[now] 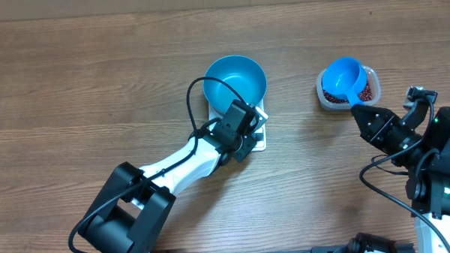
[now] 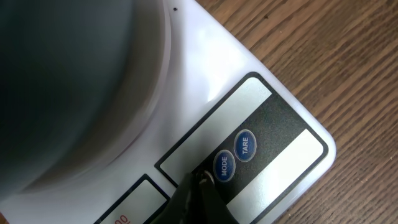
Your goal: Scoop item into bowl and weigh 150g on scale
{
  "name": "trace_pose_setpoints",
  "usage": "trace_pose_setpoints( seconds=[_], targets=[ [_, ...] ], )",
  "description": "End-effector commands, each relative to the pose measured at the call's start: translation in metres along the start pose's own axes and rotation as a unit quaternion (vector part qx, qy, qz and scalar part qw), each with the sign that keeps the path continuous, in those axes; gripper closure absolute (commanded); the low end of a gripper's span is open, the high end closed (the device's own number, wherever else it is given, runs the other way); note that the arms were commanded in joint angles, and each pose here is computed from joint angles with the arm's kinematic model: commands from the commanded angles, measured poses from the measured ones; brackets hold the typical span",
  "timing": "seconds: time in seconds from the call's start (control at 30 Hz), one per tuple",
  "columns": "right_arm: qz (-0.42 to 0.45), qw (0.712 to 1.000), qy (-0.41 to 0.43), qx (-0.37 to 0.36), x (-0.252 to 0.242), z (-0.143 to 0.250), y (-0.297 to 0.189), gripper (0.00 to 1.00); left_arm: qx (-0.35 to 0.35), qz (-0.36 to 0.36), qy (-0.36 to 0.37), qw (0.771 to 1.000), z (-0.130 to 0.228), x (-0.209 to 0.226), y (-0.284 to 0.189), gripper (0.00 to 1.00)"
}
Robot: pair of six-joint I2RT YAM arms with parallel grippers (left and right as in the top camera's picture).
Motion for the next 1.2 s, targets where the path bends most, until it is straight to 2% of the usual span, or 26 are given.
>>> trace_pose_setpoints(
  seconds=[0.0, 1.0, 1.17],
  targets=[
    [-0.015, 1.0, -0.02, -0.014, 0.014, -0.006, -0.009, 0.96, 0.009, -0.001, 0.012, 1.0, 0.005, -0.002, 0.005, 0.96],
    [-0.014, 1.0, -0.018, -0.013, 0.013, -0.005, -0.009, 0.96, 0.051, 0.022, 0.009, 0.998, 0.025, -0.011, 0.024, 0.96],
    [-0.014, 1.0, -0.019, -0.013, 0.013, -0.005, -0.009, 0.96, 0.029, 0.014, -0.009, 0.999, 0.011, -0.006, 0.015, 0.96]
  ],
)
Point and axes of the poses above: each gripper's point midway between its finger pads, its own y axis out along the fingers, its own x axis along the line the jaws close on, z = x × y, the point moved 5 cm from there along -y, back along the fingers, and after that the axes turned 12 degrees about y, right-handed, at the moved point
